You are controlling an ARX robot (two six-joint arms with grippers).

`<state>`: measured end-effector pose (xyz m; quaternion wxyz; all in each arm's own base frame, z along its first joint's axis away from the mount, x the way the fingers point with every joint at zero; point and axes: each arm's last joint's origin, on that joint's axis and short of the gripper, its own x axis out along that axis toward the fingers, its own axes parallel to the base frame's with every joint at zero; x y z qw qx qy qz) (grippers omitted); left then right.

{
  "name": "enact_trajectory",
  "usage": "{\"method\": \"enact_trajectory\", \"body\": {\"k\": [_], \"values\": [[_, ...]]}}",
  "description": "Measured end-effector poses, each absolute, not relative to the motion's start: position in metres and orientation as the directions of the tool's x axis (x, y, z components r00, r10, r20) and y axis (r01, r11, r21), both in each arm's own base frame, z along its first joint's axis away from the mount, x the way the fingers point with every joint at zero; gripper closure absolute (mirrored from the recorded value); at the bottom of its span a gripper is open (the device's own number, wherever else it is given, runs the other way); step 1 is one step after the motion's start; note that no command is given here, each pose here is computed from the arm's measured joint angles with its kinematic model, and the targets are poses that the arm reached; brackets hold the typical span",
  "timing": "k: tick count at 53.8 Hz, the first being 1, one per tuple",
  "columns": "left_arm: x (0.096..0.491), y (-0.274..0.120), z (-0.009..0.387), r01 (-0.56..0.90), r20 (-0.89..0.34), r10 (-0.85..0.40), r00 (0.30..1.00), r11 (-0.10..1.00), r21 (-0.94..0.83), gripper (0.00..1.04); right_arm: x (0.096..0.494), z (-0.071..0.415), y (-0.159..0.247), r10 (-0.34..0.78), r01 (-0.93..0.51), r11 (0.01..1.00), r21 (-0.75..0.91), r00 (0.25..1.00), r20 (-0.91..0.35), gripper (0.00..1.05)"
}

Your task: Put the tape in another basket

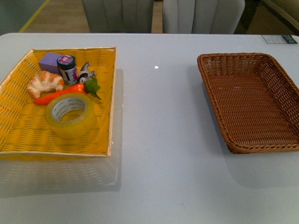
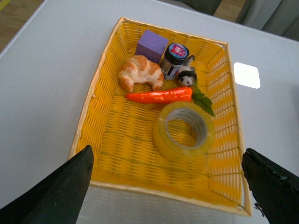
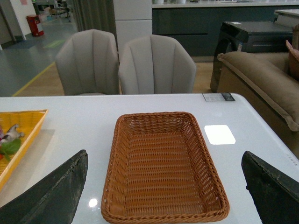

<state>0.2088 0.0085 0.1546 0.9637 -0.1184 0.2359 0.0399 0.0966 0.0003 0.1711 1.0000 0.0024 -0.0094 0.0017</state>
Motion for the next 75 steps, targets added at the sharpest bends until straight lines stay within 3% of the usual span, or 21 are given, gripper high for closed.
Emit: {"method": "enact_trajectory", "body": {"k": [31, 75], "values": [[0.354, -0.004, 0.076, -0.12, -0.656, -0.036, 0.754, 0.974, -0.192, 0.09, 0.097, 0.171, 0.0, 0.003, -0.004, 1.0, 0.005, 1.0, 0.019, 0.09], [0.377, -0.005, 0.052, -0.112, -0.731, -0.104, 0.675, 0.964, -0.241, 0.09, 0.097, 0.171, 0.0, 0.003, -0.004, 1.0, 0.005, 1.0, 0.019, 0.09]]}}
